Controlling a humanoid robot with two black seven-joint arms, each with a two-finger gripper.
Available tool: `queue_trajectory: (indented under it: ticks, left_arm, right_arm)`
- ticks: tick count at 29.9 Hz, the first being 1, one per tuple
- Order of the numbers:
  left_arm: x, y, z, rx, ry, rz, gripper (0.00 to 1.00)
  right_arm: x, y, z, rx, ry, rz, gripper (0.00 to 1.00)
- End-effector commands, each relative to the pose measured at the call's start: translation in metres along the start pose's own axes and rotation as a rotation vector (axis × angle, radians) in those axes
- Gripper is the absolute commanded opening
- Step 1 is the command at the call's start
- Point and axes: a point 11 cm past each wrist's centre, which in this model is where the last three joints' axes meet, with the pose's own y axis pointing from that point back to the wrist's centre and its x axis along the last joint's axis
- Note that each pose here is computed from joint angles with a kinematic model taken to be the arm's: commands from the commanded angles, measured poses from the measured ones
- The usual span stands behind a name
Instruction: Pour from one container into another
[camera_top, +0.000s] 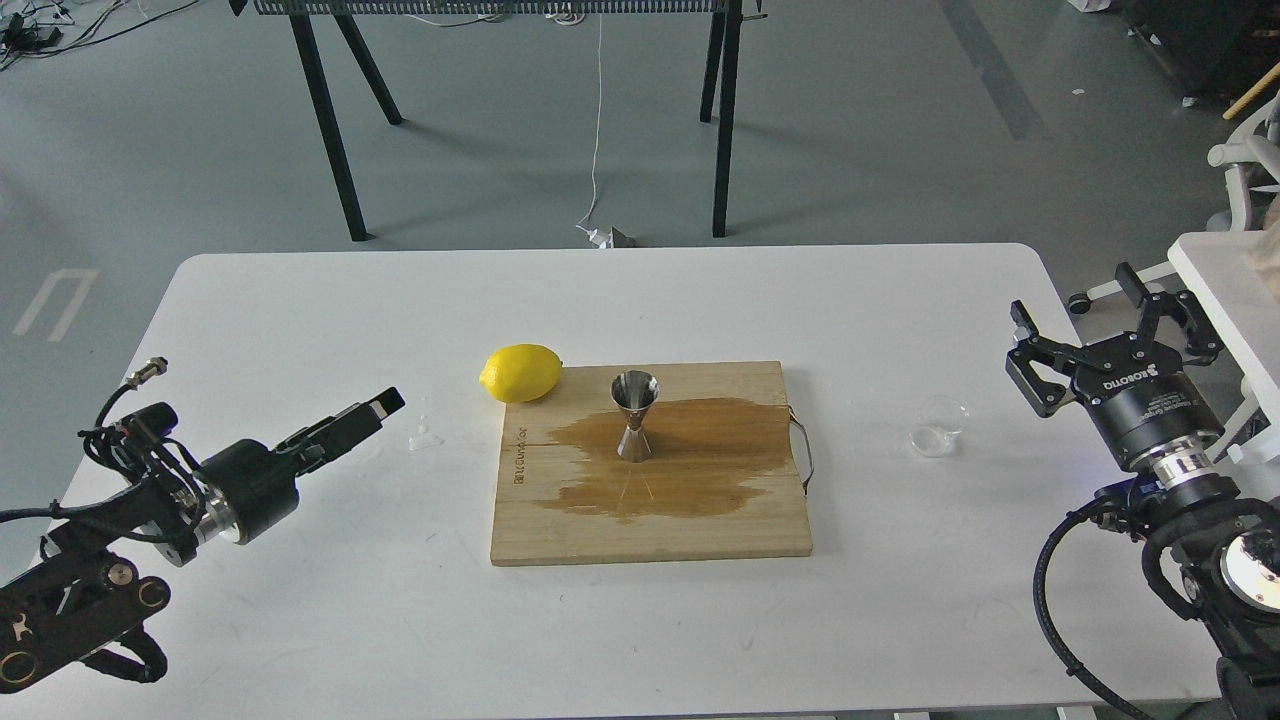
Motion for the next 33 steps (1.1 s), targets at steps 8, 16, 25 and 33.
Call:
queue_trajectory:
  ticks: [8,16,25,33]
  left_arm:
    - [0.068,0.001,0.04,-0.25,0.565,-0.001,0.78]
    - [0.12,0.018,0.01,-0.374,0.965,0.344,0.79]
    - [0.12,0.022,-0.002,-0.357,0.989,0.381,0.8]
    - [0.125,0.024,-0.001,-0.367,0.991,0.393,0.8]
  right_arm:
    - [0.013,0.07,0.018,-0.032,-0.068,0.073,0.99]
    - [0.033,0.105,0.036,-0.016,-0.177,0.156,0.99]
    - [0.053,0.072,0.045,-0.023,-0.222,0.346,0.99]
    - [0.071,0.043,0.087,-0.099,-0.275,0.483,0.99]
